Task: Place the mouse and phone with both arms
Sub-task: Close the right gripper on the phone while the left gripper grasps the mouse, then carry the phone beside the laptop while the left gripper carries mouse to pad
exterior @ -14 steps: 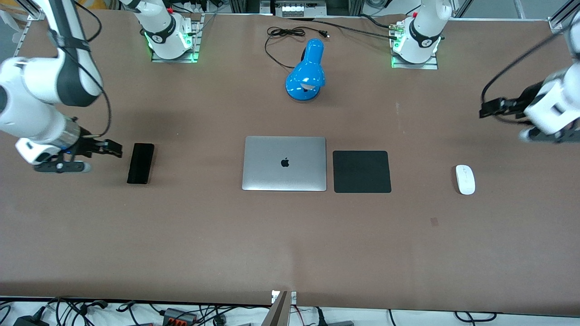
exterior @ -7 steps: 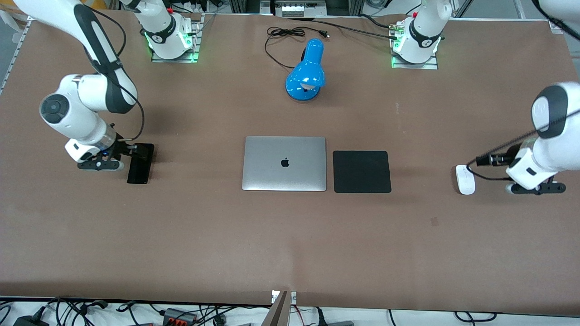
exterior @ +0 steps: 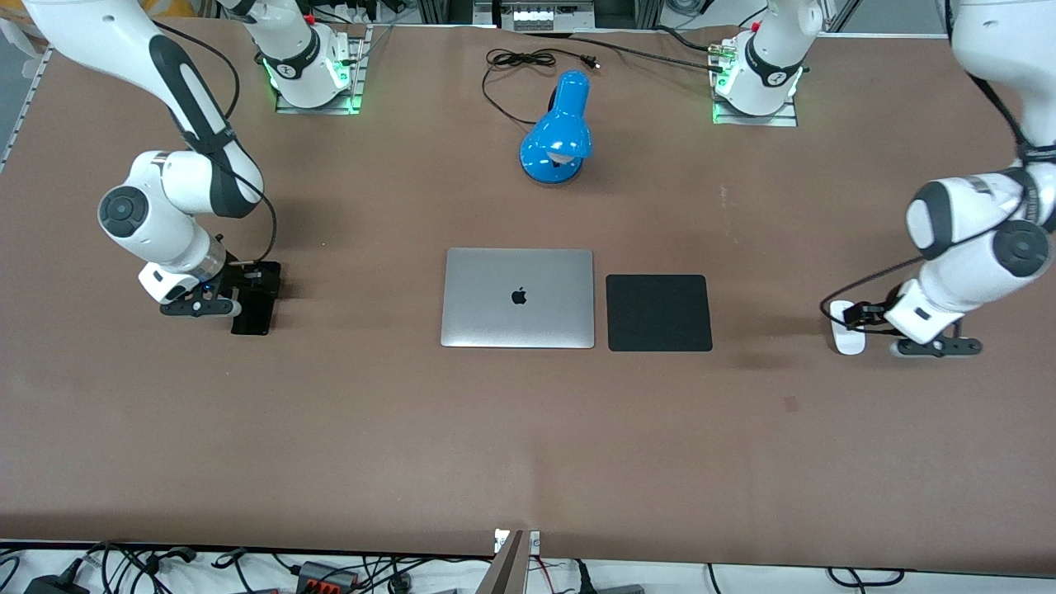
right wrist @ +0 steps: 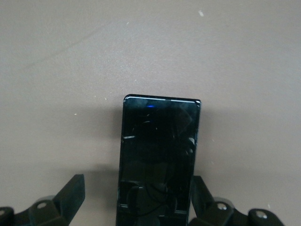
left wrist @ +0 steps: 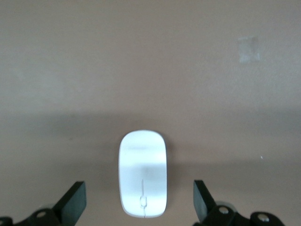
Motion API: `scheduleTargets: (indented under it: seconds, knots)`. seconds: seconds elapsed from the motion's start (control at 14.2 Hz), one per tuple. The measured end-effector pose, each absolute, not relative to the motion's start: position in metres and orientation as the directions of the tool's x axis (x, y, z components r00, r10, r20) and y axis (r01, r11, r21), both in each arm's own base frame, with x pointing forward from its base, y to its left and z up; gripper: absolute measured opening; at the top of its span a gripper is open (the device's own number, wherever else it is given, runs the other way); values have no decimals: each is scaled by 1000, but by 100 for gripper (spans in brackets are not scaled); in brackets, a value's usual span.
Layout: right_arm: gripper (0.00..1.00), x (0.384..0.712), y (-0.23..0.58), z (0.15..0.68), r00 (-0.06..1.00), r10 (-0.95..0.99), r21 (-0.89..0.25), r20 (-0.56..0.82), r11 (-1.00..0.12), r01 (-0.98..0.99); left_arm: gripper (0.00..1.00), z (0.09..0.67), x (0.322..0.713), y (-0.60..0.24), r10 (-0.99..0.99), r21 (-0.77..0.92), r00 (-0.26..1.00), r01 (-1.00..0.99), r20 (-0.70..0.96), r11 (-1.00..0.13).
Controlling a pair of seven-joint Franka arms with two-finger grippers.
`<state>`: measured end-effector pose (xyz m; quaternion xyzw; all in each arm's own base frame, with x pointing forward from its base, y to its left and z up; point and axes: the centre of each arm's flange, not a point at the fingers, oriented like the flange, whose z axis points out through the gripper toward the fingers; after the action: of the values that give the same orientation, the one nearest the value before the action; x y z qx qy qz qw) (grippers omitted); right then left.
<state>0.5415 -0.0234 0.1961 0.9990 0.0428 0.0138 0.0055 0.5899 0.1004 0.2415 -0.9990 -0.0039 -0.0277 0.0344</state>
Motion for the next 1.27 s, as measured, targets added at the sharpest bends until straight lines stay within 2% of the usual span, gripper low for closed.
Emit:
scheduleTargets:
  seconds: [0.21,0.56,0.63,0.7,0.77,0.92,0.99,1.27]
  knots:
    - [100,539,-28,178,989,145,10,13,-989,145,100,205,574,102,8,-64,997,13,77,-998]
    - [100,540,-29,178,987,160,11,16,-987,160,100,170,570,113,2,-66,993,10,120,-998]
    - [100,540,-30,179,987,161,11,17,-987,161,95,167,570,114,-2,-67,993,6,119,-998]
    - [100,540,-30,179,987,162,11,18,-987,162,95,166,569,116,-2,-67,993,6,118,-998]
    - [100,540,-30,180,987,161,11,18,-987,161,88,166,569,117,-1,-67,993,7,119,-998]
    - [100,540,-32,179,987,158,12,15,-987,158,65,168,571,118,-6,-69,992,3,124,-998]
    - [100,540,-33,179,988,157,12,14,-988,156,62,169,572,118,-11,-70,992,-3,122,-998]
    - [100,537,-38,175,989,146,8,-3,-989,146,62,192,584,113,-29,-62,997,-24,78,-998]
